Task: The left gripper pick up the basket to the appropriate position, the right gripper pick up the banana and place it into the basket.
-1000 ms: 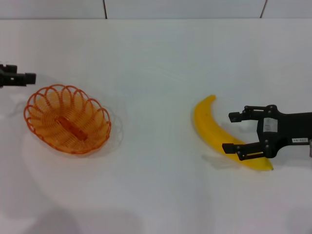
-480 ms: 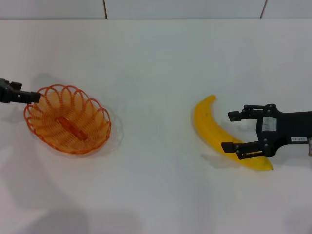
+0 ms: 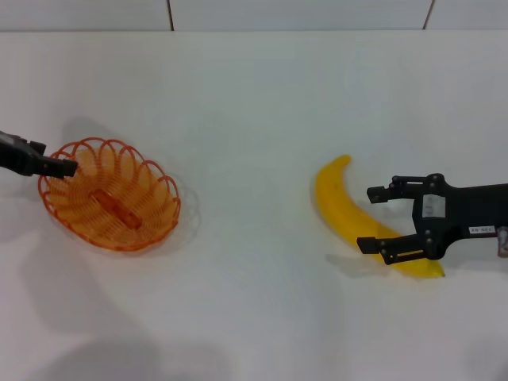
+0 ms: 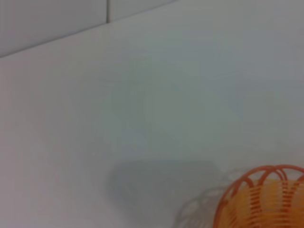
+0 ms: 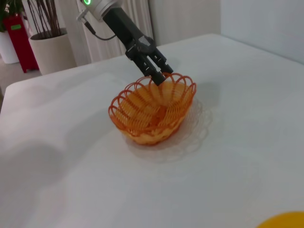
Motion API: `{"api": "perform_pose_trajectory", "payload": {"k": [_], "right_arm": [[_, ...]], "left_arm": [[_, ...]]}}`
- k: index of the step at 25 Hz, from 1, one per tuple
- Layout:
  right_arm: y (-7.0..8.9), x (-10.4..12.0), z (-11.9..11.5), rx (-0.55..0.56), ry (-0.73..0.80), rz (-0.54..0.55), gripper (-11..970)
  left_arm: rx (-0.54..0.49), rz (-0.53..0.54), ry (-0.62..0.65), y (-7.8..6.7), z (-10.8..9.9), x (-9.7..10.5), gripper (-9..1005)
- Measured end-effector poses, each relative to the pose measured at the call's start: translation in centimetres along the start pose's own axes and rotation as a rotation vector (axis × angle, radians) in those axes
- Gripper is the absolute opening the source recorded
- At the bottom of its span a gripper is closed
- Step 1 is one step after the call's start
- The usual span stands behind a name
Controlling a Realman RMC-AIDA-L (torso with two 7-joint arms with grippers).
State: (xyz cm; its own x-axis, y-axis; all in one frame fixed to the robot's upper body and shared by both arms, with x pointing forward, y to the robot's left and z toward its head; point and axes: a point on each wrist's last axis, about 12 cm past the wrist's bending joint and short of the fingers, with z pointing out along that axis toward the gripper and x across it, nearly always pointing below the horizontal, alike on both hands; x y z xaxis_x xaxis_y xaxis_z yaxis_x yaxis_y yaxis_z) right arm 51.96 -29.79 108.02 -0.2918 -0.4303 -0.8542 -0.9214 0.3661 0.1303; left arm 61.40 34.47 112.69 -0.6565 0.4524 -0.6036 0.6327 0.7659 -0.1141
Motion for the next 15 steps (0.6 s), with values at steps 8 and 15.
{"api": "perform_pose_trajectory", "payload": {"k": [8, 15], "right_arm": [[0.0, 0.0, 0.1, -0.004, 0.005, 0.0, 881], [0.0, 0.1, 0.2, -0.002, 0.005, 0.005, 881]], "left_arm": [[-0.008, 0.037, 0.01, -0.4, 1.0, -0.4, 641], [-0.016, 0.051, 0.017, -0.7, 1.6, -0.5, 629]]}}
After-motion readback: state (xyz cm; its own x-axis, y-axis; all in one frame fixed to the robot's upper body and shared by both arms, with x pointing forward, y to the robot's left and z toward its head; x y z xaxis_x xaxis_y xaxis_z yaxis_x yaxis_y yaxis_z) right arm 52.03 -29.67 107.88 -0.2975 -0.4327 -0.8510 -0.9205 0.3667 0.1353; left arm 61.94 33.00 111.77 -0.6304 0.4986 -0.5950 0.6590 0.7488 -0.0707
